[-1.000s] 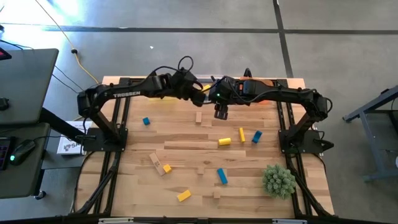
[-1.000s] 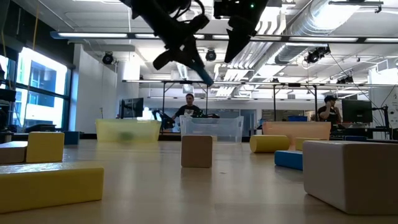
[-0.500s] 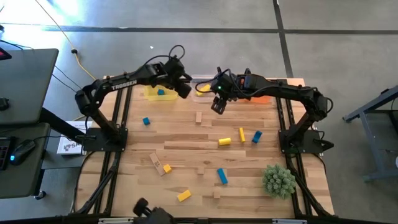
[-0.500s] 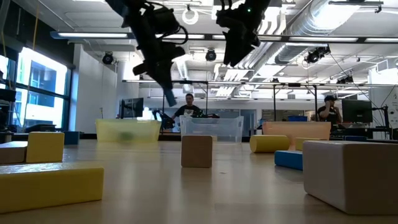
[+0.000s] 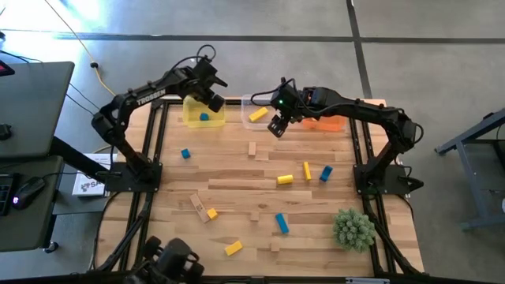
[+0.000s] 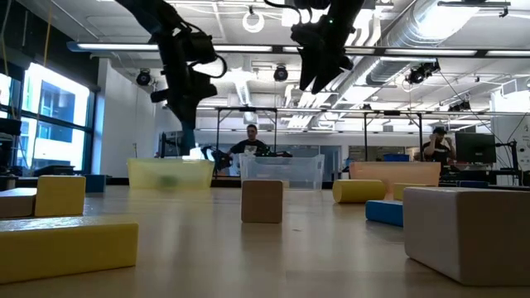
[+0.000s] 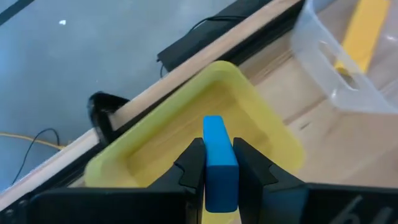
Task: Sort & place blocks by color
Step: Put the blue block into the yellow bin, then put the yellow block into the transparent bin
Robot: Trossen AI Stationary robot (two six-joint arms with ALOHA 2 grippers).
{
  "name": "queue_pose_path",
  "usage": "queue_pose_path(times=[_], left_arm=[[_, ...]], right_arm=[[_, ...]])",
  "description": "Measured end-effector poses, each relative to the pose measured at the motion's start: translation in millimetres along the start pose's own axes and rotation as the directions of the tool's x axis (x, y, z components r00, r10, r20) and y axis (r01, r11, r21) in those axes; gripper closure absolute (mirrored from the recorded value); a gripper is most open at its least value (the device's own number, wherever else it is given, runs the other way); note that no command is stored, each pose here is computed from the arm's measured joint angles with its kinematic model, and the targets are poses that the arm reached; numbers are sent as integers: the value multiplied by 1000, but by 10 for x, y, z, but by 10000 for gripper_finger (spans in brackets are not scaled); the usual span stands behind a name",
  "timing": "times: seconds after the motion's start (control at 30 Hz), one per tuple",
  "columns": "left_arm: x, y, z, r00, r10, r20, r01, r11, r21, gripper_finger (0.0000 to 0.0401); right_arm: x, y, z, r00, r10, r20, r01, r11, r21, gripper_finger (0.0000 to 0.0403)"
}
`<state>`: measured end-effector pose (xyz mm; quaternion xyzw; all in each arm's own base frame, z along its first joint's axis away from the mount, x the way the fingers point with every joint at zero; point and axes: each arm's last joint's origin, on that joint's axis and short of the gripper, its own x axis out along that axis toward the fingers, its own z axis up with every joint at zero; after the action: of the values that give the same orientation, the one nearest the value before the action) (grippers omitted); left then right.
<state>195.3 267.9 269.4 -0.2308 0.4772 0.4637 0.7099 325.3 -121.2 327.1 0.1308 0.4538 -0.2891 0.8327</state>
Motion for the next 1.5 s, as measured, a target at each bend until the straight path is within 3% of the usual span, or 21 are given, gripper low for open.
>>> queue_pose_path(times=[0.27, 0.57, 0.87, 1.13, 1.23, 1.37, 1.5], left_arm=[[25, 164, 10, 1000, 21, -5, -21, 1000, 13, 359], [25, 165, 11, 1000, 17, -5, -17, 999, 27, 328], [24, 165, 11, 1000, 17, -5, -16, 998, 63, 292], [23, 163, 11, 1000, 8, -5, -7, 998, 61, 260], [21, 148, 11, 999, -44, -7, 44, 997, 59, 259], [6, 50, 5, 982, -187, -14, 187, 982, 33, 262], [-68, -134, -14, 953, -301, -16, 301, 953, 39, 262]], right_arm=[[1, 2, -1, 1000, 15, -4, -15, 999, 40, 181], [3, 4, -2, 1000, 17, -6, -17, 997, 82, 181], [-26, 157, -53, 980, 191, -60, -188, 981, 49, 181], [-84, 329, -219, 965, 194, -179, -202, 979, -27, 181], [-111, 378, -299, 954, 181, -240, -202, 977, -66, 181], [-145, 451, -371, 938, 190, -290, -234, 964, -125, 180], [-182, 524, -443, 903, 242, -355, -326, 924, -199, 180]])
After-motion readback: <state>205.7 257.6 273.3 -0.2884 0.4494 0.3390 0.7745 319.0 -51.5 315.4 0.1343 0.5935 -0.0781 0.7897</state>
